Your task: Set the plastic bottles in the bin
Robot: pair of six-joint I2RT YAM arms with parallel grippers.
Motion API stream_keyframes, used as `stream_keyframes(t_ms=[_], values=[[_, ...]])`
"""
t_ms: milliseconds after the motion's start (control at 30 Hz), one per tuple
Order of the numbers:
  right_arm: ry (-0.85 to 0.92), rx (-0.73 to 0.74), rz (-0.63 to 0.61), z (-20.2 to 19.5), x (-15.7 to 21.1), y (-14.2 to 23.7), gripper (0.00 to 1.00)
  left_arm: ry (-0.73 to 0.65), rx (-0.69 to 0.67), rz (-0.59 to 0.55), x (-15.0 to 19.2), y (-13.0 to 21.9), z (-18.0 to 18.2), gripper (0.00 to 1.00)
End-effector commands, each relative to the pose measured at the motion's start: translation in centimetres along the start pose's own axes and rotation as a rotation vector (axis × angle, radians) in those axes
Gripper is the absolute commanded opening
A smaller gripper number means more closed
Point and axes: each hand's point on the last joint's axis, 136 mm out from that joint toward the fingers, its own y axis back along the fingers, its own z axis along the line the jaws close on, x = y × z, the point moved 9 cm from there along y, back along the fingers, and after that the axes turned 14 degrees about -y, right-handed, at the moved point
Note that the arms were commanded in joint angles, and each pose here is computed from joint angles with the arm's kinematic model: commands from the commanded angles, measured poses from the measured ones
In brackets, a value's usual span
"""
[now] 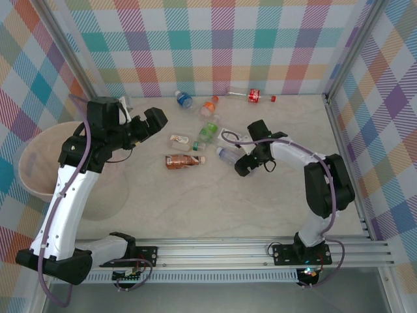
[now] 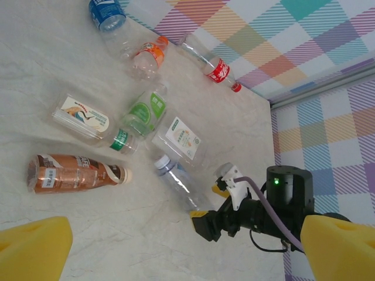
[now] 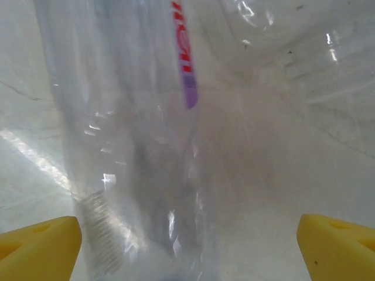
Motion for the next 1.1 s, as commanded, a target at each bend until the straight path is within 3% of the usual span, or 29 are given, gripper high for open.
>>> stream_keyframes(t_ms=[0, 200, 267, 400, 533, 733, 1067], values=[[0.086, 0.019, 0.033, 0.0, -0.2, -0.5, 0.94, -0.009, 0.009, -0.008, 0.1, -0.3, -0.2, 1.00], [0.125, 0.019, 0.074, 1.0, 0.2, -1.9, 0.85, -0.006, 0.010, 0.011, 0.2, -0.9, -0.1, 1.00], [0.133, 0.028, 0.079, 1.3, 0.5, -2.3, 0.75, -0.003, 0.008, 0.018, 0.3, -1.1, -0.1, 1.00], [0.144, 0.078, 0.084, 1.5, 0.8, -2.1, 0.64, -0.002, 0.011, 0.024, 0.3, -1.2, -0.1, 1.00], [0.133, 0.110, -0.014, 2.0, 0.7, -0.2, 0.55, -0.005, 0.019, 0.029, 0.4, -1.3, -0.1, 1.00], [0.036, 0.007, -0.176, 4.0, 1.1, 3.0, 0.43, 0.012, 0.049, 0.037, 0.8, -2.0, -0.1, 1.00], [-0.187, -0.274, -0.515, 6.2, 0.8, 8.9, 0.40, -0.028, 0.128, 0.075, 1.8, -4.4, -2.0, 1.00]])
